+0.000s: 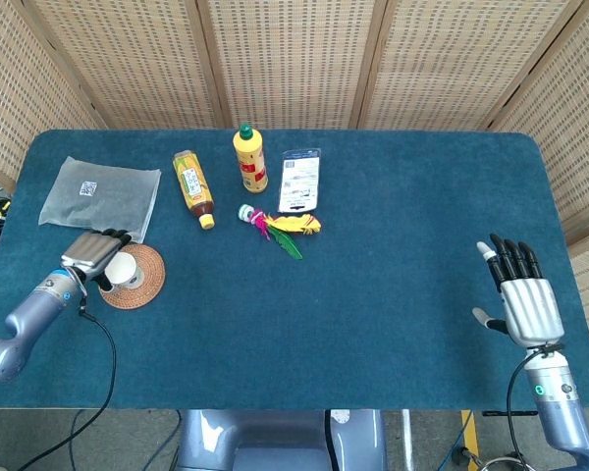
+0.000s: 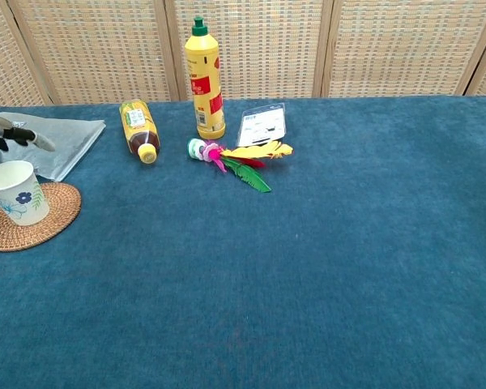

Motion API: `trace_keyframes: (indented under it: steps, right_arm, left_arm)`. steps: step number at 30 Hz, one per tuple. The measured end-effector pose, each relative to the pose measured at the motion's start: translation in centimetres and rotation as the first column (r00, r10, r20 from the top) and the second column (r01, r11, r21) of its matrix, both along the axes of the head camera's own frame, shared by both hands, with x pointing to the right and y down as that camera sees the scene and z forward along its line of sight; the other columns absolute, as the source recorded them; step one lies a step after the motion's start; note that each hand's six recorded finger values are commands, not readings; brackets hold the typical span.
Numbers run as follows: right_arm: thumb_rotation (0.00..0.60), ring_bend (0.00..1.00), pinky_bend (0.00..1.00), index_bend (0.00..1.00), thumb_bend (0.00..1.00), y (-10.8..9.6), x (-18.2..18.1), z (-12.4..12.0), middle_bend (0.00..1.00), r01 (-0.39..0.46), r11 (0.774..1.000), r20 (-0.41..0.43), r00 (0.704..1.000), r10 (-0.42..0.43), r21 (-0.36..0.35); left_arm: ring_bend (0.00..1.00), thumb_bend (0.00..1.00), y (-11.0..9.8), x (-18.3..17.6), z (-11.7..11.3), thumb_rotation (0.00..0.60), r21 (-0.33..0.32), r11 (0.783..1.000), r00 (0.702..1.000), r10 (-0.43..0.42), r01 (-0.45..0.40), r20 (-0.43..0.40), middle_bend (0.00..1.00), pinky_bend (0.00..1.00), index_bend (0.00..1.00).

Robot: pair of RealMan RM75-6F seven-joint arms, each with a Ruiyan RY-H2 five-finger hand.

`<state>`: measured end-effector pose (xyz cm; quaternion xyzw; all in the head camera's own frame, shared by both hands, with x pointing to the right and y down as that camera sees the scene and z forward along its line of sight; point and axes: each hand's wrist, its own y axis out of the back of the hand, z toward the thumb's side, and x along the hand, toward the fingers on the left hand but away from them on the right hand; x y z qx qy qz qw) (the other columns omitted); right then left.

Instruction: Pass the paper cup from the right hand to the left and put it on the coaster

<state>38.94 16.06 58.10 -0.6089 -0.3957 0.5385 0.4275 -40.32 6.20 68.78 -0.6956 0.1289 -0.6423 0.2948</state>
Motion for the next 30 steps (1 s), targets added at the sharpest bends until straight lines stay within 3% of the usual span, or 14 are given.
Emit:
trace_keyframes:
  steps: [10,16,19,22,25,27,30]
  right_arm:
    - [0.600,0.00,0.00,0.08,0.00,0.1,-0.3,-0.1,0.00,0.009,1.000,0.009,1.000,-0.009,0.000]
    - [0.600,0.00,0.00,0.07,0.00,0.2,-0.4,-0.2,0.00,0.014,1.000,0.002,1.000,-0.014,0.007]
    - [0.600,0.00,0.00,0.07,0.00,0.3,-0.5,-0.4,0.00,0.021,1.000,-0.003,1.000,-0.021,0.013]
    - [0.600,0.00,0.00,0.07,0.00,0.4,-0.7,-0.6,0.00,0.031,0.999,-0.006,0.999,-0.031,0.020]
    - [0.600,0.00,0.00,0.07,0.00,0.6,-0.8,-0.7,0.00,0.036,0.999,-0.011,0.999,-0.036,0.015]
    - [0.600,0.00,0.00,0.07,0.00,0.7,-0.9,-0.7,0.00,0.037,0.999,-0.013,0.999,-0.037,0.012]
    - [0.600,0.00,0.00,0.07,0.00,0.7,-0.9,-0.9,0.00,0.036,0.999,-0.018,0.999,-0.036,0.011]
  left_arm:
    - [0.00,0.00,-0.6,-2.9,-6.5,0.600,0.146,0.987,0.996,-0.058,0.069,-0.074,0.00,0.00,0.00]
    - [0.00,0.00,0.6,-5.4,-9.9,0.600,0.285,0.946,0.984,-0.124,0.157,-0.129,0.00,0.00,0.00]
    - [0.00,0.00,2.6,-6.9,-11.2,0.600,0.363,0.903,0.971,-0.187,0.229,-0.147,0.00,0.00,0.00]
    - [0.00,0.00,6.1,-8.5,-12.3,0.600,0.433,0.844,0.948,-0.271,0.317,-0.166,0.00,0.00,0.00]
    - [0.00,0.00,10.0,-9.2,-12.5,0.600,0.450,0.806,0.923,-0.348,0.385,-0.167,0.00,0.00,0.00]
    - [0.00,0.00,11.5,-9.0,-12.2,0.600,0.441,0.802,0.915,-0.369,0.403,-0.165,0.00,0.00,0.00]
    - [0.00,0.00,12.0,-8.6,-12.2,0.600,0.438,0.803,0.914,-0.370,0.404,-0.165,0.00,0.00,0.00]
